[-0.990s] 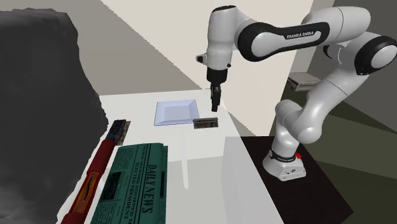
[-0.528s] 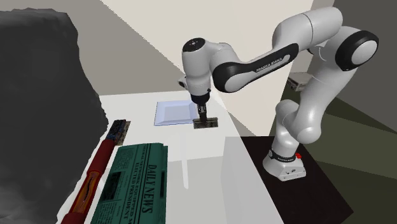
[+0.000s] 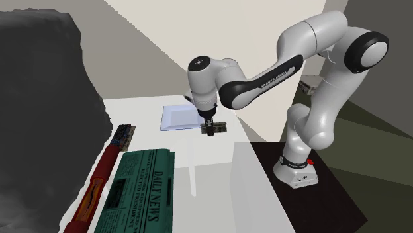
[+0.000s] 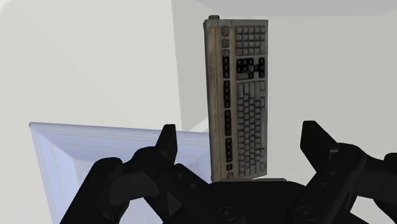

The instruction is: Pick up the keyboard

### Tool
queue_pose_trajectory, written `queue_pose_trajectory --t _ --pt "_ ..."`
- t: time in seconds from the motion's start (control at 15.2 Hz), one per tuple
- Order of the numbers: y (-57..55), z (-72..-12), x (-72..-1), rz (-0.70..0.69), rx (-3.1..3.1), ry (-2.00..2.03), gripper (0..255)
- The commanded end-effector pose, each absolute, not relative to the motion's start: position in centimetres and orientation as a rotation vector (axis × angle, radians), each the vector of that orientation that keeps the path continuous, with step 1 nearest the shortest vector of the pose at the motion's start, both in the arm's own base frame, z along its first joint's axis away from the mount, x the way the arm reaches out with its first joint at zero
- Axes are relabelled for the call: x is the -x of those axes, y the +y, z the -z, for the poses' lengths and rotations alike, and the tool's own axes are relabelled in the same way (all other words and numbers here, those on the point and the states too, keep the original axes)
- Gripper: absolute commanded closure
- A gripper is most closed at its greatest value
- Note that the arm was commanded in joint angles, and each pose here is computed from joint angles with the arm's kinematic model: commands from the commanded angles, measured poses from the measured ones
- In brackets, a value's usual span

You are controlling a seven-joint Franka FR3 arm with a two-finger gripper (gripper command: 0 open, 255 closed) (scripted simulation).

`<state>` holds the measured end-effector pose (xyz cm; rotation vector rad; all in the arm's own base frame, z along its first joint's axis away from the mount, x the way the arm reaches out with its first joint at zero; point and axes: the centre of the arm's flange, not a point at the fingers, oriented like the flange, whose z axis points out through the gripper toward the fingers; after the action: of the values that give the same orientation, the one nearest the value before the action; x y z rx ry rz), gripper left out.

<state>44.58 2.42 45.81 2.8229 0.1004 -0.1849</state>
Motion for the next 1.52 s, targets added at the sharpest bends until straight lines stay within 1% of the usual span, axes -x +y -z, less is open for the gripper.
queue_pose_trajectory --t 0.0,0.07,0.66,1.45 --pt "2.5 -45.4 -44.6 0.184 -2.823 0.100 0" --pt "2.5 -45.3 -44.6 0.184 -2.823 0.100 255" --pt "2.5 -45.4 -44.6 0.184 -2.823 0.100 255" --pt "2.5 -51.7 -44.6 0.184 -2.823 0.100 255"
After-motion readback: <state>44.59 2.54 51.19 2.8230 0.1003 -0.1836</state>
